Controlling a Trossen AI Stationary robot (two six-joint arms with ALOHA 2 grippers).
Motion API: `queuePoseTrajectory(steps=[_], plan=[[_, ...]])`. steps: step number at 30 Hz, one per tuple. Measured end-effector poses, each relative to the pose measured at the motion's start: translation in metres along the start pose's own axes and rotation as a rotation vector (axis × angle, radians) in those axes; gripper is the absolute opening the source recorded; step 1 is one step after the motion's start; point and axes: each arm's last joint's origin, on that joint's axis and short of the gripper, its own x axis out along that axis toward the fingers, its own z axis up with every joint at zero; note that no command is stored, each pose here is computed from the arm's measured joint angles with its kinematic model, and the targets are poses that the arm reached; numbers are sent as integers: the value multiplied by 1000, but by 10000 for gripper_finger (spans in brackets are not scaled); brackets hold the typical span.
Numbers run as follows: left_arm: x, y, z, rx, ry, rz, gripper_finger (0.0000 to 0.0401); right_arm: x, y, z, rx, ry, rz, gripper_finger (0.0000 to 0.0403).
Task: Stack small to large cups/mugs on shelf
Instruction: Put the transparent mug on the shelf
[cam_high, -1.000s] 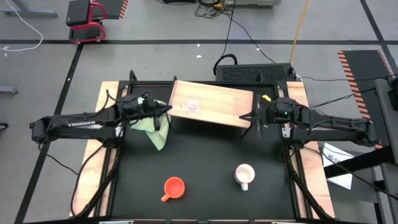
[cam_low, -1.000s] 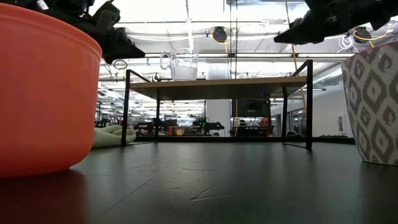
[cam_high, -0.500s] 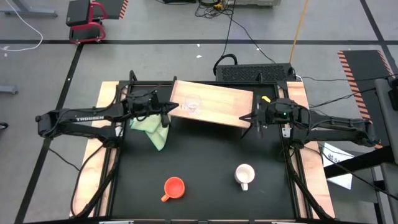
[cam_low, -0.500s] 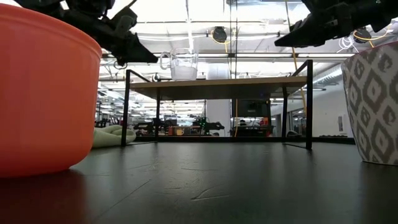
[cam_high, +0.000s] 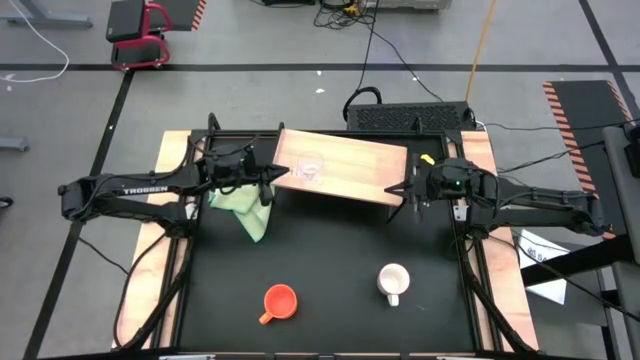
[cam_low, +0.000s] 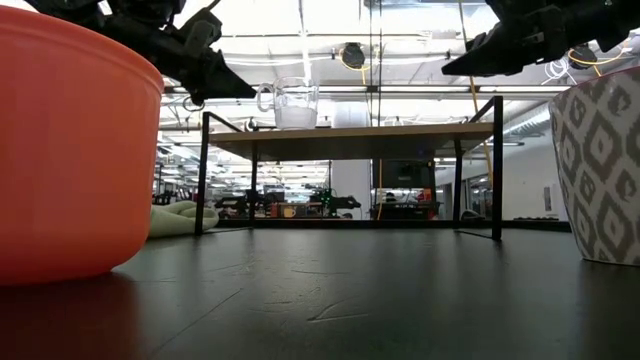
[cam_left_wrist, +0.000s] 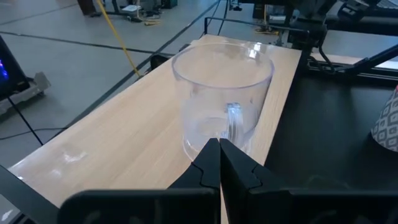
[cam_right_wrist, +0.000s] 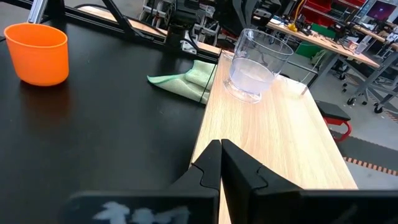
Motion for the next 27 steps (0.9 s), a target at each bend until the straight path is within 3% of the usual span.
queuePoseTrajectory(steps=[27], plan=[[3,-2,-1,1,1,-31,0,0,0,0,-8,-2,0,0]])
